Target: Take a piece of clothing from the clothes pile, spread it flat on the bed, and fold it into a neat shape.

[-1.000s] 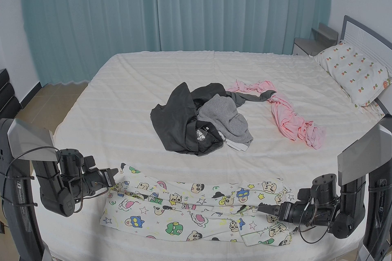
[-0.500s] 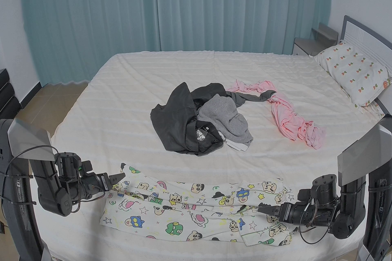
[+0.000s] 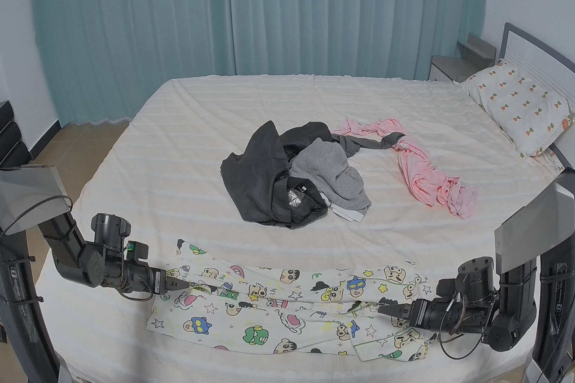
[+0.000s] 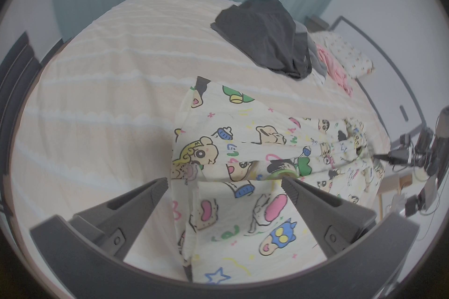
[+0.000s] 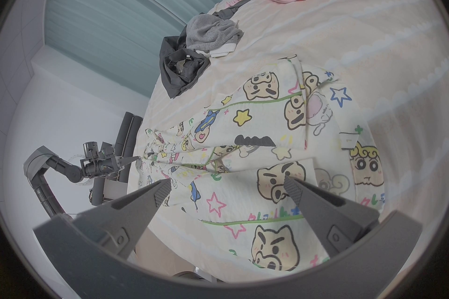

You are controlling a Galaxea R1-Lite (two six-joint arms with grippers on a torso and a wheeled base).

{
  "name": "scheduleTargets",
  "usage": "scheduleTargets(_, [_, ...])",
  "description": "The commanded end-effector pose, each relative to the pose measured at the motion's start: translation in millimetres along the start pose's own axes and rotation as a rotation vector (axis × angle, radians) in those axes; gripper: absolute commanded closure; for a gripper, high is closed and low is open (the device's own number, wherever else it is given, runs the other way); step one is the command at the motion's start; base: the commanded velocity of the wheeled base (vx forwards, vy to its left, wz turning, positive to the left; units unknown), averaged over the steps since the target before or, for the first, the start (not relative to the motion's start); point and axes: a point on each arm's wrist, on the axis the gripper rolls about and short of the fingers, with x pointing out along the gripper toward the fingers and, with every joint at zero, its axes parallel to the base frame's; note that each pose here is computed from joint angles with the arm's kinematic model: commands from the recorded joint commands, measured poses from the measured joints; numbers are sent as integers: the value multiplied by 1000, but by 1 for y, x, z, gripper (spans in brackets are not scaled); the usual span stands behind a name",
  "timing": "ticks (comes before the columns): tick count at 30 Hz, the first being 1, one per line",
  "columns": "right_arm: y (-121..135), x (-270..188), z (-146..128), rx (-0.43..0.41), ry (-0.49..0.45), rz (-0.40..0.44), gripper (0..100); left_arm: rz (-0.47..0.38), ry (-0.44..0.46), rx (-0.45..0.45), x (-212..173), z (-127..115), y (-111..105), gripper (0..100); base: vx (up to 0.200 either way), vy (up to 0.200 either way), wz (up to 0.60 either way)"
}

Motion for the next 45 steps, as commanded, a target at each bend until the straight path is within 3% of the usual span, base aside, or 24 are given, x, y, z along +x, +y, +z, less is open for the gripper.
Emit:
scheduleTargets(1, [1, 0, 0, -3, -4, 6, 0, 36, 26, 3, 26, 0, 9, 0, 0, 0, 0])
scheduleTargets(10, [1, 1, -1, -5, 2, 5, 0, 41, 36, -4, 38, 1, 12, 0, 0, 0, 0])
scheduleTargets(20, [0, 1, -2, -5, 3, 4, 0, 36, 36, -5, 45, 4, 0, 0, 0, 0, 0])
scheduleTargets(21, [0, 1, -2, -5, 3, 4, 0, 44, 30, -23, 46, 7, -2, 100, 0, 0, 0])
scheduleTargets(30, [-1, 1, 0, 0, -3, 2, 0, 41, 41, -44, 44, 4, -5, 100, 0, 0, 0])
scheduleTargets(45, [2, -4, 5, -2, -32, 15, 0, 74, -8, -94, 21, 10, 12, 100, 0, 0, 0])
